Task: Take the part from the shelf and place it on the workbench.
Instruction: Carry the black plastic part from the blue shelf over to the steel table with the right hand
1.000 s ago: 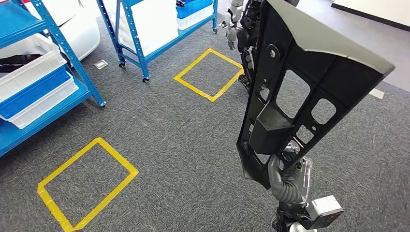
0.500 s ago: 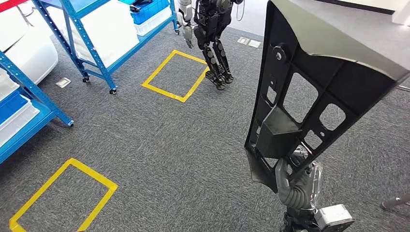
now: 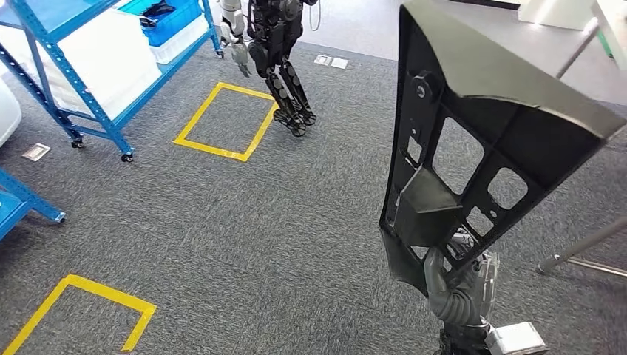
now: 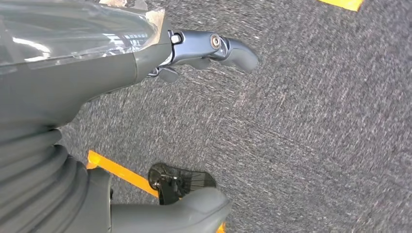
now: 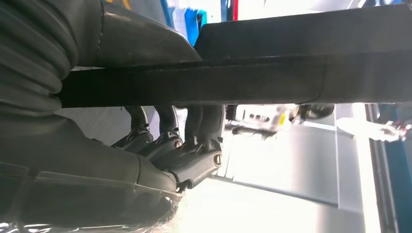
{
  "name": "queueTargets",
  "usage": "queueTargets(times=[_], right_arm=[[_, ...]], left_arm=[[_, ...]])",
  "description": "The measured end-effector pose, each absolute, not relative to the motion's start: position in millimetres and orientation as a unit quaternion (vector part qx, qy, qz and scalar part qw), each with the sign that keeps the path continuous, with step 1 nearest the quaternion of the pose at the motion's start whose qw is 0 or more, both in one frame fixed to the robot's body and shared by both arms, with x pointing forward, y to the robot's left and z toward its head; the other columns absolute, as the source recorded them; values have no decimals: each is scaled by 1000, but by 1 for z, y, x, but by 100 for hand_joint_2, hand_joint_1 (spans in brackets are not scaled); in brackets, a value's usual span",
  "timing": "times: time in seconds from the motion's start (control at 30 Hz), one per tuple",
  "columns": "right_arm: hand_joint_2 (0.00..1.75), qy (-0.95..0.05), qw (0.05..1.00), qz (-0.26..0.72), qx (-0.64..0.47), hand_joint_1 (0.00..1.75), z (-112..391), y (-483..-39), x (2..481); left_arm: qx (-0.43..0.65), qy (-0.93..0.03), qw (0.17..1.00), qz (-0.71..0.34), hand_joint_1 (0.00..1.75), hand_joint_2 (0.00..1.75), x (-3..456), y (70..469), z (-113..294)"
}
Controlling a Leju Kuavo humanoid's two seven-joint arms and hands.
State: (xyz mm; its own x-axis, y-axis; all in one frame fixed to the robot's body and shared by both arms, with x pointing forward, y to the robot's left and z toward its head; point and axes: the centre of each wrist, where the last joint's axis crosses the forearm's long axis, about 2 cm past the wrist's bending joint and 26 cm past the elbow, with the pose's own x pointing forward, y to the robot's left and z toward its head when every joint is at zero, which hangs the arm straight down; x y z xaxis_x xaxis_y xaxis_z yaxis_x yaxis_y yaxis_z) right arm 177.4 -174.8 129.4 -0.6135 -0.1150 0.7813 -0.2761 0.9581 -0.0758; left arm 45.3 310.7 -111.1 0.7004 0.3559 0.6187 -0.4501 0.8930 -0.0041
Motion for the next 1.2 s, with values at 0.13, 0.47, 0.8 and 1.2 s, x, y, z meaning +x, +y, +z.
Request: queueTargets(times=[0.13, 0.47, 0.8, 1.2], right_arm=[[175, -894, 426, 93, 106, 175, 130, -176, 178], [175, -895, 423, 88, 108, 175, 135, -175, 177], [175, -895, 424, 85, 109, 175, 137, -173, 174], [175, -894, 426, 90, 107, 175, 139, -176, 173]], left_arm=[[72, -320, 919, 219, 0, 175, 47, 310, -111], [70, -320, 919, 219, 0, 175, 47, 309, -111], [73, -320, 919, 218, 0, 175, 46, 311, -111], [70, -318, 920, 217, 0, 175, 44, 310, -111]])
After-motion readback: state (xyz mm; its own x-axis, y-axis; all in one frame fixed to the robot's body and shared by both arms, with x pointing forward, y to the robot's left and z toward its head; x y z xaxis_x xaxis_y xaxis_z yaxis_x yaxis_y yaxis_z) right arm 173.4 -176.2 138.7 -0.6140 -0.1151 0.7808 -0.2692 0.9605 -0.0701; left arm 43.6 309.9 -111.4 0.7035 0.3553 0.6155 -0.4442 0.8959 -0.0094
